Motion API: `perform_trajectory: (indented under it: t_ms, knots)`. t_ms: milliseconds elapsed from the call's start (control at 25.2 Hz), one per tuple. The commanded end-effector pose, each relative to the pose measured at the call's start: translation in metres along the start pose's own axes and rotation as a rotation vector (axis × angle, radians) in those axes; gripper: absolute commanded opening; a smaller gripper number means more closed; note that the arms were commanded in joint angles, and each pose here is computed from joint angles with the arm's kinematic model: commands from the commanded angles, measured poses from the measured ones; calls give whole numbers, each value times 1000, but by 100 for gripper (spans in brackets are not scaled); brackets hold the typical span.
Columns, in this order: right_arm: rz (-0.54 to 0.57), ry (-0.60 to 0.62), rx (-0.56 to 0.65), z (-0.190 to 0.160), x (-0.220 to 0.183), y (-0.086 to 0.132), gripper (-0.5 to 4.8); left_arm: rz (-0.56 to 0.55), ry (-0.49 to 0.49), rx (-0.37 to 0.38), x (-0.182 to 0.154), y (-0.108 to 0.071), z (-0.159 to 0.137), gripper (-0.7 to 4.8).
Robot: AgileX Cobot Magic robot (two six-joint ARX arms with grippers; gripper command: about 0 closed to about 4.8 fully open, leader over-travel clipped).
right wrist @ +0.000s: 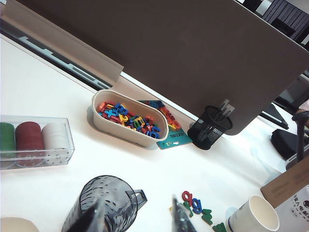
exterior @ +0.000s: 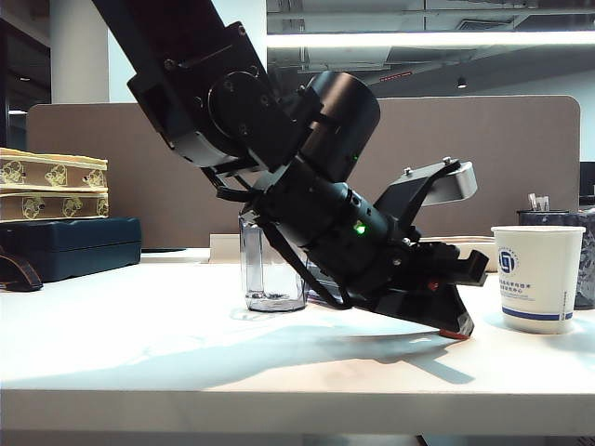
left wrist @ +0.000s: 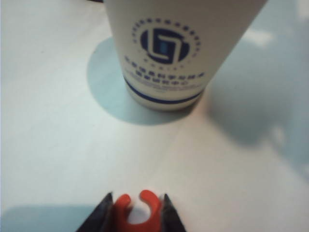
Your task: Pick up the letter "c" and put it in the paper cup.
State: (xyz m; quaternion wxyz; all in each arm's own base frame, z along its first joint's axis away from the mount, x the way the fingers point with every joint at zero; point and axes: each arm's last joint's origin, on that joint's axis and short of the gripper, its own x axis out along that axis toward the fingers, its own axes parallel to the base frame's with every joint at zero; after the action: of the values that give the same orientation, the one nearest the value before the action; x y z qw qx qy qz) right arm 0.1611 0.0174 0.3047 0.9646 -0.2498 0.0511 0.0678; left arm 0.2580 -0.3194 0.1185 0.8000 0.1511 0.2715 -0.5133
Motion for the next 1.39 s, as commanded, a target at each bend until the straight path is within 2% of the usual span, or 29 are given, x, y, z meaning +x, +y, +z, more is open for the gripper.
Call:
perform_trajectory:
  t_ms: [40, 357, 476, 714, 793, 1110, 1388]
  knots:
    - [-15, -17, -3, 3, -1, -2, 180, -14, 141, -30, 3, -3, -21, 80]
    - [-18, -20, -3, 3, -2, -2, 180, 16, 96, -18, -4, -2, -9, 80]
    - [-20, -23, -3, 4, -3, -2, 180, 24, 48, -8, -10, -2, 1, 80]
    - [-26, -22, -4, 5, -4, -1, 180, 33, -34, 10, -17, 0, 28, 80]
    - [-29, -23, -4, 5, -5, -1, 180, 39, -86, 21, -21, 2, 53, 81]
    - [-33, -28, -7, 5, -7, -2, 180, 50, -146, 80, -32, 5, 101, 81]
    - [-42, -29, -7, 6, -9, -2, 180, 31, -164, 84, -36, 4, 115, 81]
